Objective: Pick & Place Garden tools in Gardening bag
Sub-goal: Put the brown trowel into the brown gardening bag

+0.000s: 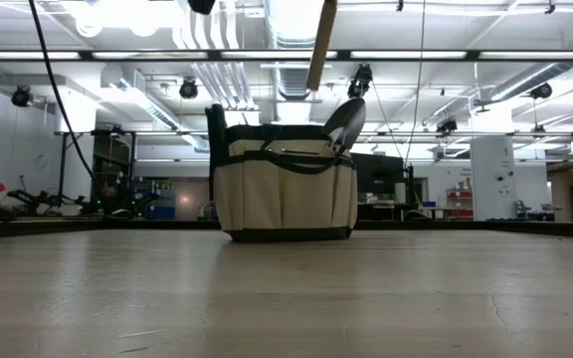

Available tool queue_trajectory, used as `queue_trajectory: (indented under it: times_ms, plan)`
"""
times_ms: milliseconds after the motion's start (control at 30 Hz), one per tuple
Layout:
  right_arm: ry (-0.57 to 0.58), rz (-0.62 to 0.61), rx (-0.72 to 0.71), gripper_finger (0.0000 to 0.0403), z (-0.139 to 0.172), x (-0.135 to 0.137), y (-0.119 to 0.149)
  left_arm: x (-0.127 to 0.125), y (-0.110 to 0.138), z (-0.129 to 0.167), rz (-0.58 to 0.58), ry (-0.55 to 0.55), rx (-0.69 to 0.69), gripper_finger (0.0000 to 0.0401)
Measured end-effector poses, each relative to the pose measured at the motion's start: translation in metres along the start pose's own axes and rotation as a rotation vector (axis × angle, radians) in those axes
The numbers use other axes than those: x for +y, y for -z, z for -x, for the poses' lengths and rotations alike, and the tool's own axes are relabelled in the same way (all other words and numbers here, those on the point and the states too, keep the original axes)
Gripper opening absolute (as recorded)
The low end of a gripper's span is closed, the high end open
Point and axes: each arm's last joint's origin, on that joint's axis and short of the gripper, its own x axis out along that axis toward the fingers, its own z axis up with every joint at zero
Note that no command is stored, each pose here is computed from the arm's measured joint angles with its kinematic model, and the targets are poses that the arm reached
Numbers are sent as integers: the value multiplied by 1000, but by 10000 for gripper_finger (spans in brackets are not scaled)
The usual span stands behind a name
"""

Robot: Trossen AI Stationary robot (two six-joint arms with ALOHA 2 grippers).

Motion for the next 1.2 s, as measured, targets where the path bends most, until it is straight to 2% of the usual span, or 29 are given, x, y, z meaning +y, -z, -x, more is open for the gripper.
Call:
queue_trajectory:
  times_ms: [300,633,1000,1200]
  plan:
    - [-32,-49,67,8,-31,-12,21,1,9,0,30,2,12,151]
    - [1,-81,182,8,-64,-18,49,-1,9,1,30,8,13,151]
    - [15,-208,203,8,-78,-13,57,0,12,1,27,7,17,151]
    - [46,-239,235,8,-84,-17,66,0,15,0,32,10,9,151]
